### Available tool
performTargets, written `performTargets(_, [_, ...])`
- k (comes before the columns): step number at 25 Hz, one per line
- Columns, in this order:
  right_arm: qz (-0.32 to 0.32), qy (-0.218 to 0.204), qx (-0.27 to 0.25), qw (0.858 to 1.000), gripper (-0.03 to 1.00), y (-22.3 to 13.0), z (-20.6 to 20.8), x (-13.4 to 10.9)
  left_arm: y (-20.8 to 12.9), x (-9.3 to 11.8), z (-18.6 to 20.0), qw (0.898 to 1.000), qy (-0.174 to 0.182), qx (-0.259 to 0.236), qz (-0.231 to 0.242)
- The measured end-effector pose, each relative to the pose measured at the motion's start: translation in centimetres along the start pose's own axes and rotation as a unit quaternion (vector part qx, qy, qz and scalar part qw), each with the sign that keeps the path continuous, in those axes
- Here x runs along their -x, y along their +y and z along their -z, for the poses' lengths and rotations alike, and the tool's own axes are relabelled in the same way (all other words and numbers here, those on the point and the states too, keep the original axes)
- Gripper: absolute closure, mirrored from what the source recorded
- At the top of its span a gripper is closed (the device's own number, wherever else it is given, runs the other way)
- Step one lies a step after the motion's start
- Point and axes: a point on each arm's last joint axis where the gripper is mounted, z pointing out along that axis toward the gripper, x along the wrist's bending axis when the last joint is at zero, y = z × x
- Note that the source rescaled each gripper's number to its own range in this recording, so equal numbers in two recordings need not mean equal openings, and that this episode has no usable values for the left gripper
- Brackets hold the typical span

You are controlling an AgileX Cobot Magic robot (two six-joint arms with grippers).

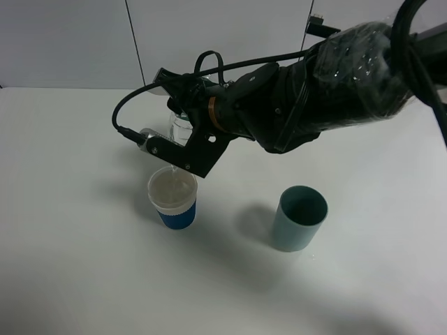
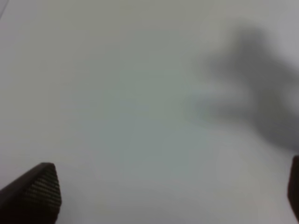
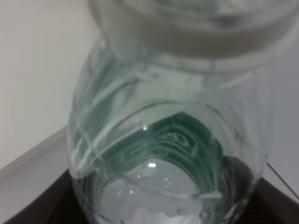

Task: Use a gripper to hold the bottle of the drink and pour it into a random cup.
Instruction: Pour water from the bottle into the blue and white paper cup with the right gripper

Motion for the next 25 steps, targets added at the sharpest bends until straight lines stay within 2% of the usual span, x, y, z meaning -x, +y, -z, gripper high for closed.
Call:
performTargets(17, [0.031, -0.002, -0.001, 1.000, 0.97, 0.3, 0.1, 0.2, 0.0, 0.0, 0.0, 1.000, 0.000, 0.000, 0.000])
performTargets(25, [0.042, -0.017, -0.011, 0.999, 0.97, 0.5, 0.5, 1.5, 0.0, 0.0, 0.0, 1.000, 0.000, 0.000, 0.000])
